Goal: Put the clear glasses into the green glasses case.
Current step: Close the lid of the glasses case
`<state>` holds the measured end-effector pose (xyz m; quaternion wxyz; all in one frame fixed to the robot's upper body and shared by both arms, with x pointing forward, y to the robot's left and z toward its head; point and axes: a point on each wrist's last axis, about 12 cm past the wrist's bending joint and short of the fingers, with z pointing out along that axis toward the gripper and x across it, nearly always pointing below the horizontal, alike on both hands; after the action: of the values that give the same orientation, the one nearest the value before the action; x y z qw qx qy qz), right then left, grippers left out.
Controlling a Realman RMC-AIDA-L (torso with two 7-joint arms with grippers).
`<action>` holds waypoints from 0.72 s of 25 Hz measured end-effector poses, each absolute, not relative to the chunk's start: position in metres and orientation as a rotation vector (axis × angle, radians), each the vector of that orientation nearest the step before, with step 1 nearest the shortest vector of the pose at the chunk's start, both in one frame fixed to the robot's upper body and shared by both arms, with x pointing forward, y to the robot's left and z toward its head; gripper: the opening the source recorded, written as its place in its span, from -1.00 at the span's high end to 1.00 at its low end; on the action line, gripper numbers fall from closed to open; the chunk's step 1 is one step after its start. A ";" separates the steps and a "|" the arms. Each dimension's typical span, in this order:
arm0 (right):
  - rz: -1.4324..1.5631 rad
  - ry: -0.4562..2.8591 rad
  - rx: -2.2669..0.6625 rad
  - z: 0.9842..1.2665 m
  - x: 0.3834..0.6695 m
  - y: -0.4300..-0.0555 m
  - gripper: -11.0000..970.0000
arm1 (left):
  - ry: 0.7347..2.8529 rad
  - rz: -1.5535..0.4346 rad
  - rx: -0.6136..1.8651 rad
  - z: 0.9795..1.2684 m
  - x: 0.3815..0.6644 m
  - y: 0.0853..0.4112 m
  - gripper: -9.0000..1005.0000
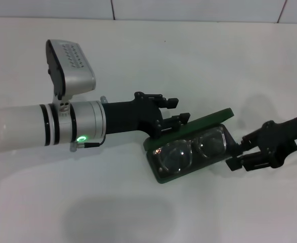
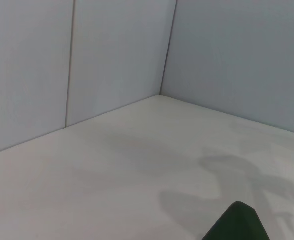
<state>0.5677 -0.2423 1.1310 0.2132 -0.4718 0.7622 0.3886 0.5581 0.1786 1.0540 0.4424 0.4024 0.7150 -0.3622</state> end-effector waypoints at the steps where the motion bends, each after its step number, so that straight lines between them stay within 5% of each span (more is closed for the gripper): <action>1: 1.052 2.151 -1.311 1.129 0.570 -0.241 0.19 | 1.773 -0.899 0.999 1.054 0.558 0.178 -0.05; 18: 0.944 2.330 -1.375 1.125 0.582 -0.217 0.20 | 1.780 -0.866 0.992 1.055 0.563 0.178 -0.06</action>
<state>0.5818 -0.2169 1.1246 0.1376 -0.4752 0.8055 0.3263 0.5629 0.1780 1.0545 0.4471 0.4008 0.7190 -0.3499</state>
